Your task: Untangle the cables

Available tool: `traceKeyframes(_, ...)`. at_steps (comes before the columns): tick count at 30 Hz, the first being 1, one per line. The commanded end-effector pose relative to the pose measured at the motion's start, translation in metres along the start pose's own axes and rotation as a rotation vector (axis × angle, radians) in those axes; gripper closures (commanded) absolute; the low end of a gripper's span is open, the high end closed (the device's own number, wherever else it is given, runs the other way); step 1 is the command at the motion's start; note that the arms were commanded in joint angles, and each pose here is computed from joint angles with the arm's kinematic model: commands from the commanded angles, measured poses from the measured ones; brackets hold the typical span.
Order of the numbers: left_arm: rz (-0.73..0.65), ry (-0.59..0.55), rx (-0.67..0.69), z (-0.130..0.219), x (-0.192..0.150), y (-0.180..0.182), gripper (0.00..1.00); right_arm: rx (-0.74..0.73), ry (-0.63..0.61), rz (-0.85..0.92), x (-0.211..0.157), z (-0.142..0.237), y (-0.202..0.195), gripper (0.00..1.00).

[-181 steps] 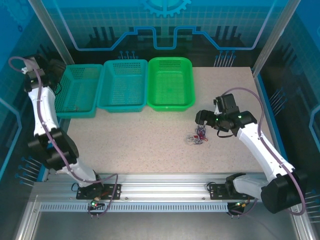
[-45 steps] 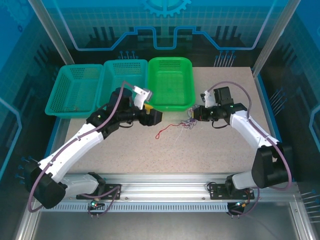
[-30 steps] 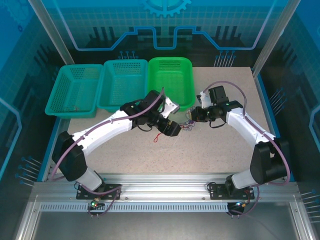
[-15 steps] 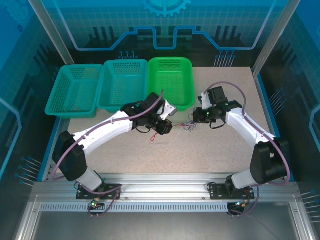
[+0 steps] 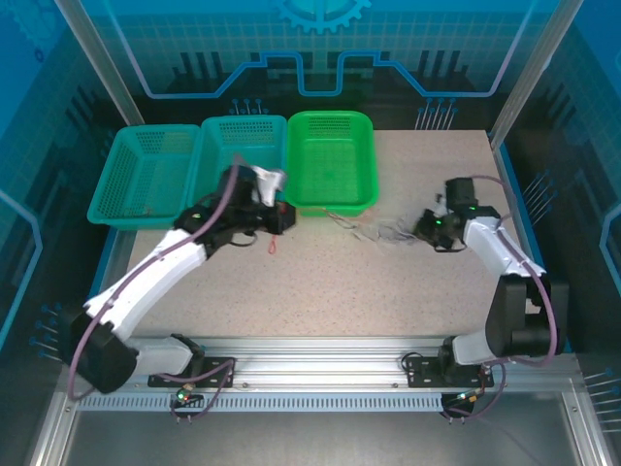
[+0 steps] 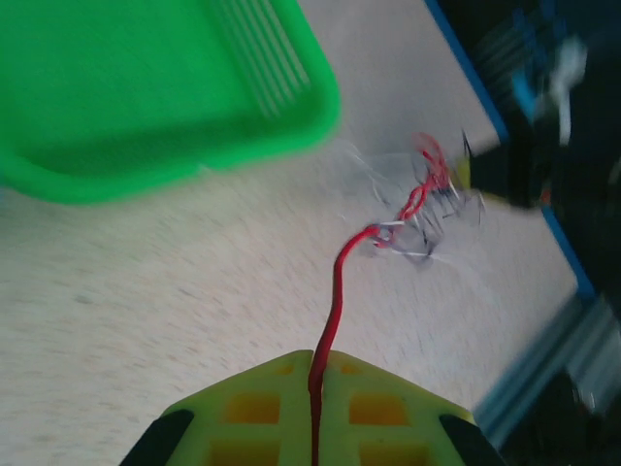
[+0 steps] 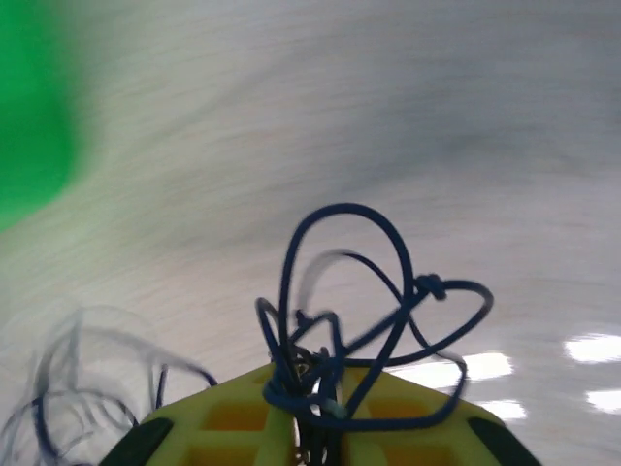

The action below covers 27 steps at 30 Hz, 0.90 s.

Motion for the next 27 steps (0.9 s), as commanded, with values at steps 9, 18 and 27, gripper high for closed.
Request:
traceKeyframes(9,0.054,-0.068,-0.045,0.023,0.011,-0.004,1.0,-0.02,0.044,0.019,-0.007,-0.003,-0.012,0.68)
traceKeyframes(18,0.017,-0.012,-0.135,0.012,0.004,-0.018,1.0,0.394,-0.214,0.487,-0.015,0.081,0.107,0.11)
traceKeyframes(27,-0.014,0.009,-0.189,0.002,0.007,-0.031,1.0,0.81,-0.161,0.927,-0.089,0.105,0.22,0.09)
Point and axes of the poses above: each hand's point on the last joint's axis, 136 mm out from that joint toward the fingers, its own z axis back along the fingers, its own y axis along the line the jaws close on, x = y × z, the point moved 3 cm from there along z, back along the fingers, and after that the axes turned 5 degrees about -z, right-handed, at the moved point
